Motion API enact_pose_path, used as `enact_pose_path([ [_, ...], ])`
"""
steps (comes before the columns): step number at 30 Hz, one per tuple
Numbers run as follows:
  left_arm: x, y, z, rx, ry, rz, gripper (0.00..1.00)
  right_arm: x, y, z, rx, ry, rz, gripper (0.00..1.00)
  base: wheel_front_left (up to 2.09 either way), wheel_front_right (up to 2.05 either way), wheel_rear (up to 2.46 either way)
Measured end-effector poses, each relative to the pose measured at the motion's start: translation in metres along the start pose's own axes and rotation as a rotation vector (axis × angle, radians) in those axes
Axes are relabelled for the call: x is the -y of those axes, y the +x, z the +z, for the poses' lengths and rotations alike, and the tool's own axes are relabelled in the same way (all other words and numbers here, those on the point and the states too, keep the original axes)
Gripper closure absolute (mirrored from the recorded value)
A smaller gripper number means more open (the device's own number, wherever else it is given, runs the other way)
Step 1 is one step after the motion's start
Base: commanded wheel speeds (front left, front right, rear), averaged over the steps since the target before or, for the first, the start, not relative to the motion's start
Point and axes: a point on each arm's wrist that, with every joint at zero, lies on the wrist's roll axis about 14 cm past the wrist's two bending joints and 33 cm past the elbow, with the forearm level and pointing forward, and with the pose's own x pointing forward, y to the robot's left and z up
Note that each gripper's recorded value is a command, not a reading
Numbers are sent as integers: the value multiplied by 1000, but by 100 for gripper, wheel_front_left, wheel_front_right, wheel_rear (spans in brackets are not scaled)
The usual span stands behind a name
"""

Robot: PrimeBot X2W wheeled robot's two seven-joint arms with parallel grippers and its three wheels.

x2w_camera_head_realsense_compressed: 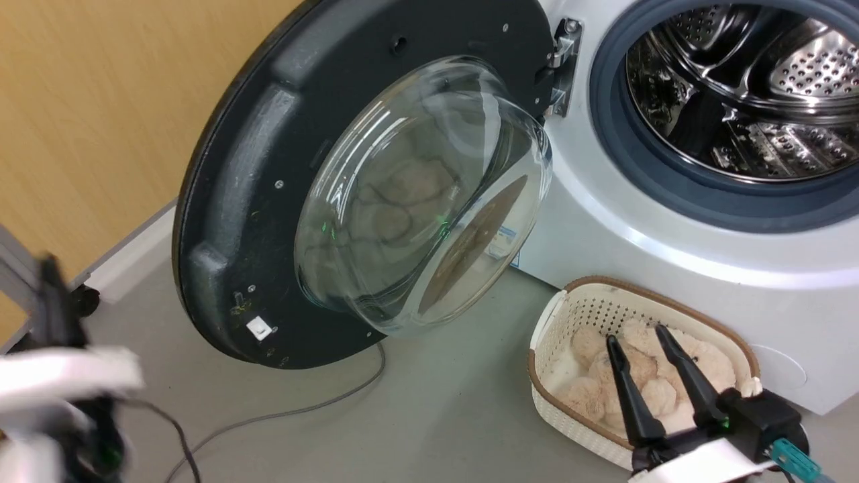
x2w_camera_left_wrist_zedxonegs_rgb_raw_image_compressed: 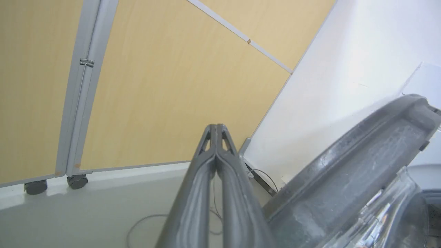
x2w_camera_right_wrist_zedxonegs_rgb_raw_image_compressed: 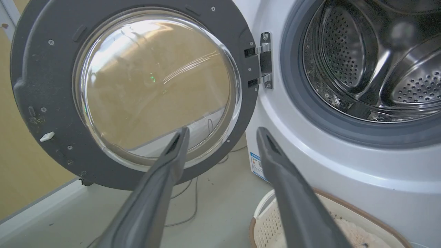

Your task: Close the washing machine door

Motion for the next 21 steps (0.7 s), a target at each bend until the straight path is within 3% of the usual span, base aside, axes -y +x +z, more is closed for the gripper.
enact_pose_path([
  [4, -17, 30, 1, -78, -126, 39, 100, 7, -5, -4, -11, -11, -20, 0, 0, 0, 0],
  [11, -20, 46, -42, -336, -506, 104, 100, 15, -13, -5, -14, -19, -49, 0, 0, 0, 0],
  [17, 6, 37, -78, -583, -740, 50, 100, 22, -17, -5, -13, -17, -72, 0, 0, 0, 0],
  [21, 28, 28, -87, -692, -817, -33, 100, 26, -19, -4, -12, -20, -83, 0, 0, 0, 0],
])
